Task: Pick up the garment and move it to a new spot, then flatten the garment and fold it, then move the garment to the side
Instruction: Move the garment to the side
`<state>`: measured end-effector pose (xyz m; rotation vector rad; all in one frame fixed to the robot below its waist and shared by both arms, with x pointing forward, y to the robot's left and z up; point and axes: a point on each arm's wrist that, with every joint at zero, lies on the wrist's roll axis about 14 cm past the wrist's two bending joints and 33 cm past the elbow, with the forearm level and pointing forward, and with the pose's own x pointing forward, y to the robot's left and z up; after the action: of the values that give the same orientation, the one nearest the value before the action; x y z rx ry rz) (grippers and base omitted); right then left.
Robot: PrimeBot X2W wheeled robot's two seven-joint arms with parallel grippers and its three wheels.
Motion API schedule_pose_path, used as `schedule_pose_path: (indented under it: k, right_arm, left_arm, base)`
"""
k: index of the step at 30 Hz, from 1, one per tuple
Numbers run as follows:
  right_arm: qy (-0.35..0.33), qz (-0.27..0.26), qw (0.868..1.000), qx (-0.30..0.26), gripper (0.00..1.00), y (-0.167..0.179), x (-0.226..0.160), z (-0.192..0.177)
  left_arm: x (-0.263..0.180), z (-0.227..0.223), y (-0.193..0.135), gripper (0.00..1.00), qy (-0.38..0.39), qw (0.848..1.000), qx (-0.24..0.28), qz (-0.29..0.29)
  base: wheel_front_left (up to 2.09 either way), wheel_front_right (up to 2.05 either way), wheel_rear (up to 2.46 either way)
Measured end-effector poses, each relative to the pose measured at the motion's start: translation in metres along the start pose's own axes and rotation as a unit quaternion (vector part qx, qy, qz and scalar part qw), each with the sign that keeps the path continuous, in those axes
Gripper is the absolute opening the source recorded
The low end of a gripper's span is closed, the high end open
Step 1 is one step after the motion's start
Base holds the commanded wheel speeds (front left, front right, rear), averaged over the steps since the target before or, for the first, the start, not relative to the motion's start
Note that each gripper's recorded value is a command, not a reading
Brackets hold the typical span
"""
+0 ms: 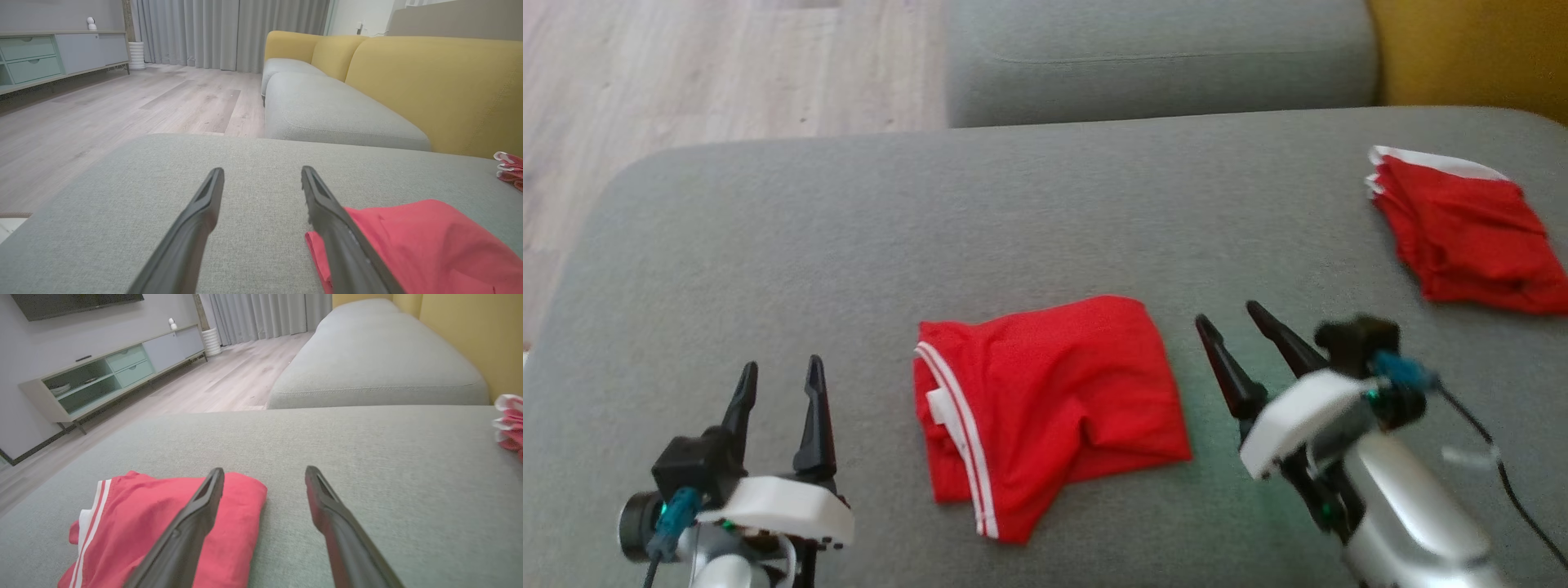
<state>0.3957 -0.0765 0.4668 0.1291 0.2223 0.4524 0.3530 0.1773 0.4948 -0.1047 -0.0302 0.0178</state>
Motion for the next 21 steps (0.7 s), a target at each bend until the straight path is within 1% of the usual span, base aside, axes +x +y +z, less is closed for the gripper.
schedule_pose_path:
  k: [2, 3, 4, 5, 6, 7, 8, 11, 15, 21]
  right_arm:
    - [0.030, 0.012, 0.999, 0.007, 1.00, 0.006, 0.012, -0.003]
    - [0.068, 0.018, 0.997, 0.023, 1.00, 0.009, 0.023, -0.010]
    - [0.090, 0.021, 0.995, 0.025, 1.00, 0.011, 0.028, -0.016]
    - [0.090, 0.021, 0.995, 0.025, 1.00, 0.011, 0.028, -0.016]
    - [0.109, 0.023, 0.993, 0.032, 1.00, 0.013, 0.032, -0.022]
    - [0.152, 0.027, 0.986, 0.057, 1.00, 0.018, 0.038, -0.036]
    - [0.152, 0.027, 0.986, 0.057, 1.00, 0.018, 0.038, -0.036]
    - [0.214, 0.026, 0.975, 0.059, 1.00, 0.018, 0.043, -0.058]
    - [0.294, 0.016, 0.954, 0.062, 1.00, 0.014, 0.043, -0.087]
    - [0.353, 0.039, 0.929, 0.102, 1.00, 0.035, 0.046, -0.097]
  left_arm:
    - [-0.003, 0.000, 0.004, 1.00, 0.000, 1.000, -0.001, 0.007]
    - [-0.005, -0.001, 0.009, 1.00, 0.001, 1.000, -0.003, 0.015]
    - [-0.006, -0.001, 0.012, 1.00, 0.001, 1.000, -0.004, 0.019]
    - [-0.006, -0.001, 0.012, 1.00, 0.001, 1.000, -0.004, 0.019]
    - [-0.007, -0.001, 0.014, 1.00, 0.001, 1.000, -0.005, 0.024]
    - [-0.007, 0.001, 0.019, 1.00, -0.002, 0.999, -0.007, 0.033]
    - [-0.007, 0.001, 0.019, 1.00, -0.002, 0.999, -0.007, 0.033]
    - [-0.008, 0.003, 0.026, 1.00, -0.004, 0.999, -0.006, 0.046]
    - [-0.013, -0.001, 0.037, 1.00, 0.002, 0.998, -0.007, 0.062]
    - [-0.018, -0.005, 0.043, 1.00, 0.008, 0.997, -0.009, 0.074]
  base:
    - [0.00, 0.00, 0.00]
    - [0.00, 0.00, 0.00]
    - [0.00, 0.00, 0.00]
    - [0.00, 0.00, 0.00]
    - [0.00, 0.00, 0.00]
    - [0.00, 0.00, 0.00]
    - [0.00, 0.00, 0.00]
    - [0.00, 0.00, 0.00]
    - [0.00, 0.00, 0.00]
    - [0.00, 0.00, 0.00]
